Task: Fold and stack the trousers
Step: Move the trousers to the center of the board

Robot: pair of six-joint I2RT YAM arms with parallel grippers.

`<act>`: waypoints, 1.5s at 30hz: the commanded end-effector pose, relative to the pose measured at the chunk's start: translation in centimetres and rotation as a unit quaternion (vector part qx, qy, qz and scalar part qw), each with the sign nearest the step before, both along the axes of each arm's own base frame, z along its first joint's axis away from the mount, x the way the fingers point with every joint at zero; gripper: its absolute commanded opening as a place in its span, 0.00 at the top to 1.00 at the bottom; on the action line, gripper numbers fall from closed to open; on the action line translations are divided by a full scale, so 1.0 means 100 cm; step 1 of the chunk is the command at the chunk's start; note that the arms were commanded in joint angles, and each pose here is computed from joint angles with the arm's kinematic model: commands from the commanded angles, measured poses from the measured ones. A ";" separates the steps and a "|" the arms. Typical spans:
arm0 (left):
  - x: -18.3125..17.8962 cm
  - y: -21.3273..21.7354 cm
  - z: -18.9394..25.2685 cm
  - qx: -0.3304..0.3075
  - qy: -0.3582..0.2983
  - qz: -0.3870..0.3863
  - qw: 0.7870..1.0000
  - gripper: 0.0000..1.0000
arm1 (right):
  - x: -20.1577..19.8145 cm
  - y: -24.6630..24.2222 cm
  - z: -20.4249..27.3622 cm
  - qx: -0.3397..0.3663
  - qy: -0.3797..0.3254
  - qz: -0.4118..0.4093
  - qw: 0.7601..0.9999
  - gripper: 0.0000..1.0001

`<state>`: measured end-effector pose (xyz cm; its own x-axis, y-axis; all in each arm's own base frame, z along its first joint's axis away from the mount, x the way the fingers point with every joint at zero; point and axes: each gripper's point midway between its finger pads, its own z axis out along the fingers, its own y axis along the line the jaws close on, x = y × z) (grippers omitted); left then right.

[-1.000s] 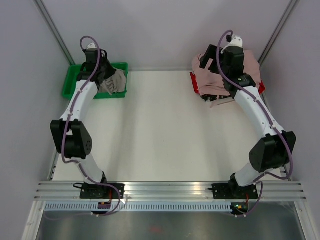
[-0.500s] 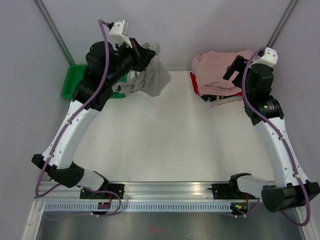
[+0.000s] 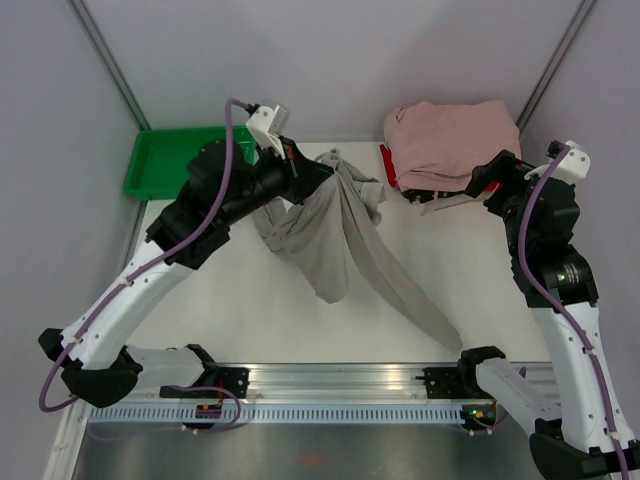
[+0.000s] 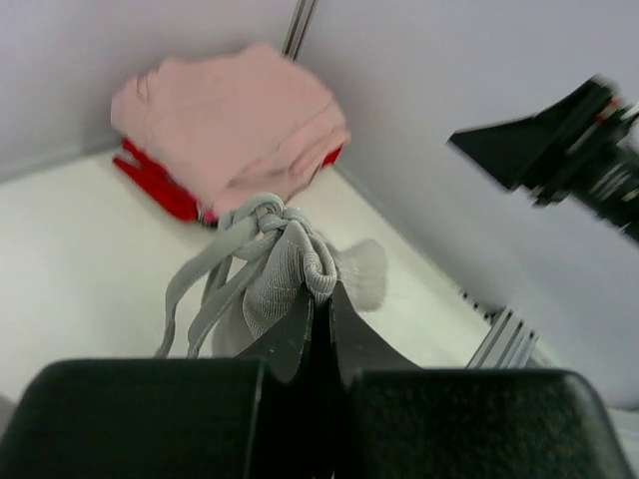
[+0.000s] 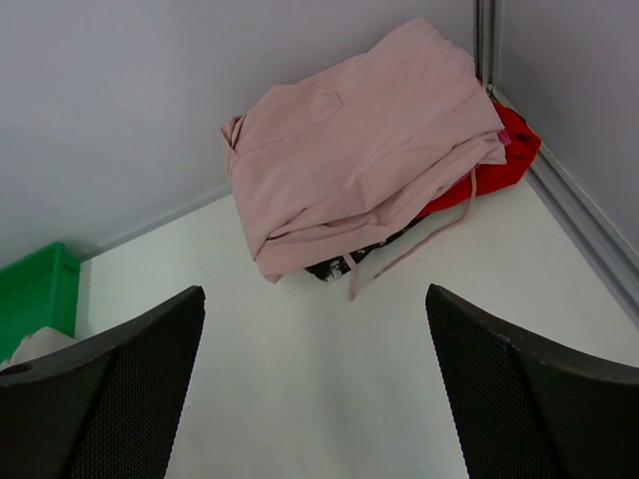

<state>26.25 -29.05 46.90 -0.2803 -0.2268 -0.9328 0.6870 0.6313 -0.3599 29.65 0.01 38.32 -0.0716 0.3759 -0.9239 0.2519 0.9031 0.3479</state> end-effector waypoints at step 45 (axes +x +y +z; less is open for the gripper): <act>0.045 0.058 -0.319 0.146 0.294 0.031 0.944 0.12 | 0.029 0.225 -0.238 0.063 0.261 0.485 0.832 0.07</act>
